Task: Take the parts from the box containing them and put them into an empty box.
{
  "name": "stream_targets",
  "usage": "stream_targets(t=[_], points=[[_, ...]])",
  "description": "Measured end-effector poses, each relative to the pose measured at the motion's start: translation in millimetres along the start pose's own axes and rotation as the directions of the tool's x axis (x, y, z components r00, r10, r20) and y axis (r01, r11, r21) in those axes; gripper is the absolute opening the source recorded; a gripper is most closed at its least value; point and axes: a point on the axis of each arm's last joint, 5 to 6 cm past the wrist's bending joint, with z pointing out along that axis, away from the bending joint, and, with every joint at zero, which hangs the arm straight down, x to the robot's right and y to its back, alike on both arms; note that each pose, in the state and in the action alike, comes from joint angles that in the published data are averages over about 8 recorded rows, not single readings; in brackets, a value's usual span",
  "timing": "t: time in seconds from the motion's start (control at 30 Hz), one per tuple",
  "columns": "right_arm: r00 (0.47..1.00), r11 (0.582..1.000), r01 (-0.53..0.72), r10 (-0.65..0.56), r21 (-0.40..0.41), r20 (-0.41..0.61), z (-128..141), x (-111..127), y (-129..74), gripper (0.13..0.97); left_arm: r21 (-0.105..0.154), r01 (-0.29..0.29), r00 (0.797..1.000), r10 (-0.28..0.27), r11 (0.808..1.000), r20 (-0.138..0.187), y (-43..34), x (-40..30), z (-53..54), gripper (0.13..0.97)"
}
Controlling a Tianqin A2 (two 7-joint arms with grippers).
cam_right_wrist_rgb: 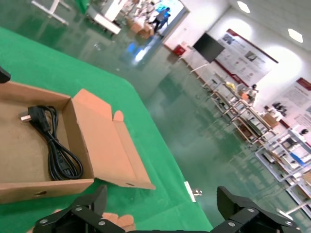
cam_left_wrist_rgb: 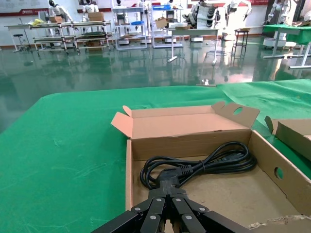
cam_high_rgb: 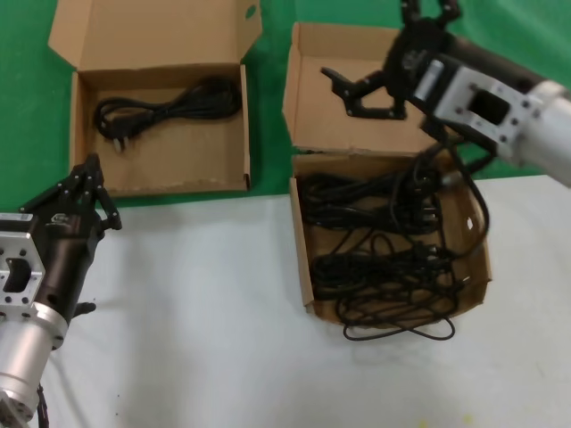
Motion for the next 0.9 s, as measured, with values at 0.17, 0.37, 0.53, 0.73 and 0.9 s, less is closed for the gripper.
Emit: stream_targets(t=[0.17,0.37,0.53,0.73,0.9], points=[[1.0,1.0,-0.025,0.025,0.006,-0.017,-10,-3,6,0.771,0.0,0.0,1.0,0.0,1.0,0.0,0.0,0.0,0.0,0.145],[0.997,0.997,-0.072,0.072,0.004,-0.03,-14,-11,10,0.871,-0.001,0.0,1.0,0.0,1.0,0.002,0.4,-0.3,-0.3,0.166],[0.99,0.991,-0.134,0.134,0.0,-0.048,-18,-21,14,0.913,-0.002,0.0,1.0,0.0,1.0,0.004,0.8,-0.7,-0.7,0.187],[0.974,0.976,-0.215,0.214,-0.007,-0.075,-24,-34,21,0.956,-0.004,0.001,1.0,-0.001,1.0,0.006,1.3,-1.1,-1.2,0.268],[0.955,0.959,-0.282,0.28,-0.015,-0.099,-30,-45,26,0.962,-0.005,0.001,1.0,-0.001,1.0,0.008,1.8,-1.5,-1.6,0.294]])
